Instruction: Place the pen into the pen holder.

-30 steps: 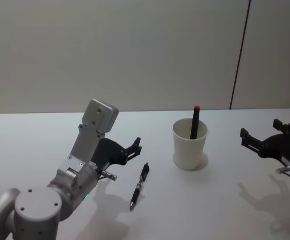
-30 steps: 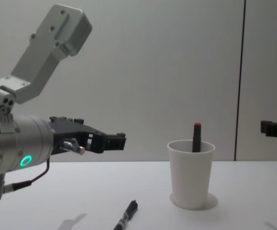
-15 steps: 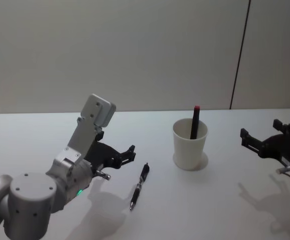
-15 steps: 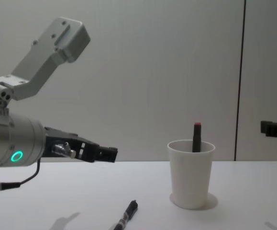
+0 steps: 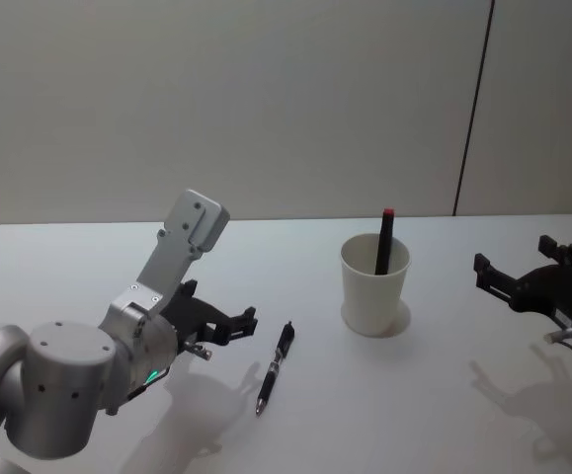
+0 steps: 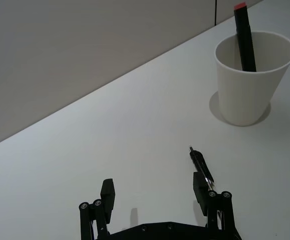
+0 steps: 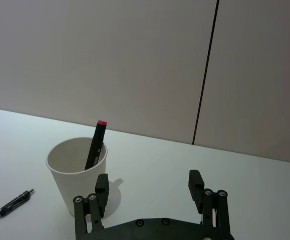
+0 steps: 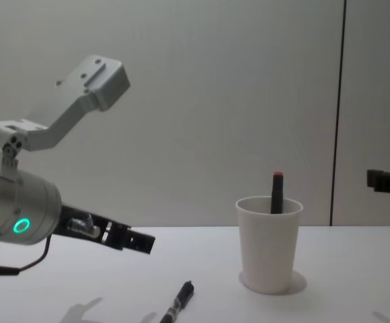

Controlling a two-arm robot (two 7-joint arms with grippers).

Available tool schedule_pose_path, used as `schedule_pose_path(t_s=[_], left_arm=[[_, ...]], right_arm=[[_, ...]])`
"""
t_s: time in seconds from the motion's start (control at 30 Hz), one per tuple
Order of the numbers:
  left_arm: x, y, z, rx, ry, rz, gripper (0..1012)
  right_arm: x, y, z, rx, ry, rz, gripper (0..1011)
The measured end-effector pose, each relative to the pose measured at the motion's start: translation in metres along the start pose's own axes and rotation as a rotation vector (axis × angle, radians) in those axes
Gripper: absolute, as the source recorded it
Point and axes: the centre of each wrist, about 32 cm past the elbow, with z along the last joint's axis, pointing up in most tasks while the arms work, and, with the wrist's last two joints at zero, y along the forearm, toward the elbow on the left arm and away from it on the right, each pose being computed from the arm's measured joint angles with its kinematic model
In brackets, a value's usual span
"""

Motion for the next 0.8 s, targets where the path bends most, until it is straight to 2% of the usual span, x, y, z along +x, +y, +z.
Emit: schedule_pose_path(t_s=[0.23,0.43,0.8], left_arm=[[-0.0008,-0.0044,0.0003,0.068,0.018,0.004,1000],[-0.0044,-0.0063,0.0002,0.120,0.038,0.006,1000],[-0.0127,-0.0072,-0.0026,0.176,0.071,-0.010,1000]], right_arm=[[0.000,0.000,0.000,0.000,0.000,0.000,1001],[0.000,0.000,0.000,0.000,0.000,0.000,1001],[0.000,0.000,0.000,0.000,0.000,0.000,1002]])
